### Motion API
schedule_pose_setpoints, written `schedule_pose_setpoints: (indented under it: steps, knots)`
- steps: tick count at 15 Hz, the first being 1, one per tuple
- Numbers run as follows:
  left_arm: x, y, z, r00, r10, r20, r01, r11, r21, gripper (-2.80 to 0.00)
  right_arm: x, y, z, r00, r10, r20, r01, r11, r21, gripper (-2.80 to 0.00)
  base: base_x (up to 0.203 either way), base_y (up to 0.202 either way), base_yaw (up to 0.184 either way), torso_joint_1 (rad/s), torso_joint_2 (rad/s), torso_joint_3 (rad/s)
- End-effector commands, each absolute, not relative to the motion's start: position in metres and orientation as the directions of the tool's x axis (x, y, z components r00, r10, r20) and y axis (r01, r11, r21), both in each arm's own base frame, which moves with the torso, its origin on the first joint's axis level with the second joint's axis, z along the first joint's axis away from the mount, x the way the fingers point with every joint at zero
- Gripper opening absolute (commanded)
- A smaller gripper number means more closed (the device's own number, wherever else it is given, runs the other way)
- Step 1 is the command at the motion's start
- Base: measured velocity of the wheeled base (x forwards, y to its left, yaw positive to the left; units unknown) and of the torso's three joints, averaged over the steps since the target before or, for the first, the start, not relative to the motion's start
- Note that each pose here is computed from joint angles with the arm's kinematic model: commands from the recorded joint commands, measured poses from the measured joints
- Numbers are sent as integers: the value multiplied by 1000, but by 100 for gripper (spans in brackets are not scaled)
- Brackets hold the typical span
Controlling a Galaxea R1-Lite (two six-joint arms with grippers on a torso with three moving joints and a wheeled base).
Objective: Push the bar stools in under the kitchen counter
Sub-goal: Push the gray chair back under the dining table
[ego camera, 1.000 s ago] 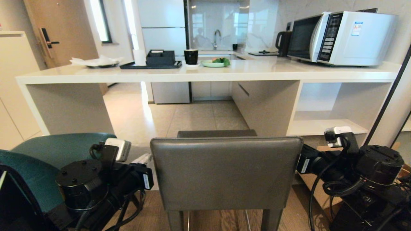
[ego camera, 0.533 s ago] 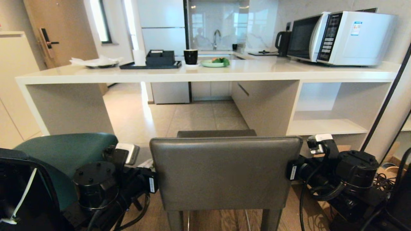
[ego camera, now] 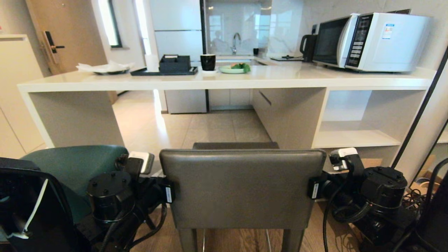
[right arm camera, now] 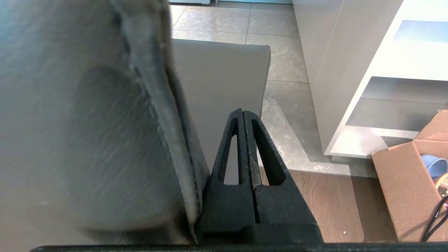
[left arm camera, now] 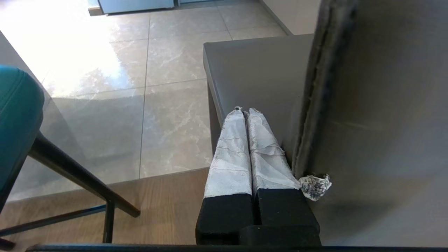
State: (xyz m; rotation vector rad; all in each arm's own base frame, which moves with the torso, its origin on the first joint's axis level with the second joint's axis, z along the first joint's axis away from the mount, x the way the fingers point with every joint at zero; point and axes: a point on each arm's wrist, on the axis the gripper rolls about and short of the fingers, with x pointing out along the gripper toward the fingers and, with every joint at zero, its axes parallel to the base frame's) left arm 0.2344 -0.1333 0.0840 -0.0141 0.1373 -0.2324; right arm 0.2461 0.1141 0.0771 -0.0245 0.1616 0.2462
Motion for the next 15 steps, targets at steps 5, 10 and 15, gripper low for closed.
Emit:
schedule_pose_setpoints:
  steps: [5,10,15]
  knots:
    - [227,-146,80,949,-280,-143,279,960,-26,-280,253,119,73,956,246,-161,-250,968,-5,-280,0,0,0,0,0,0]
    - [223,-161,68,945,-273,-180,277,961,-3,-280,284,134,76,966,246,-84,-250,967,-42,-280,0,0,0,0,0,0]
    - [229,-168,63,945,-273,-180,277,961,-2,-280,296,136,64,967,233,-101,-240,969,-58,-280,0,0,0,0,0,0]
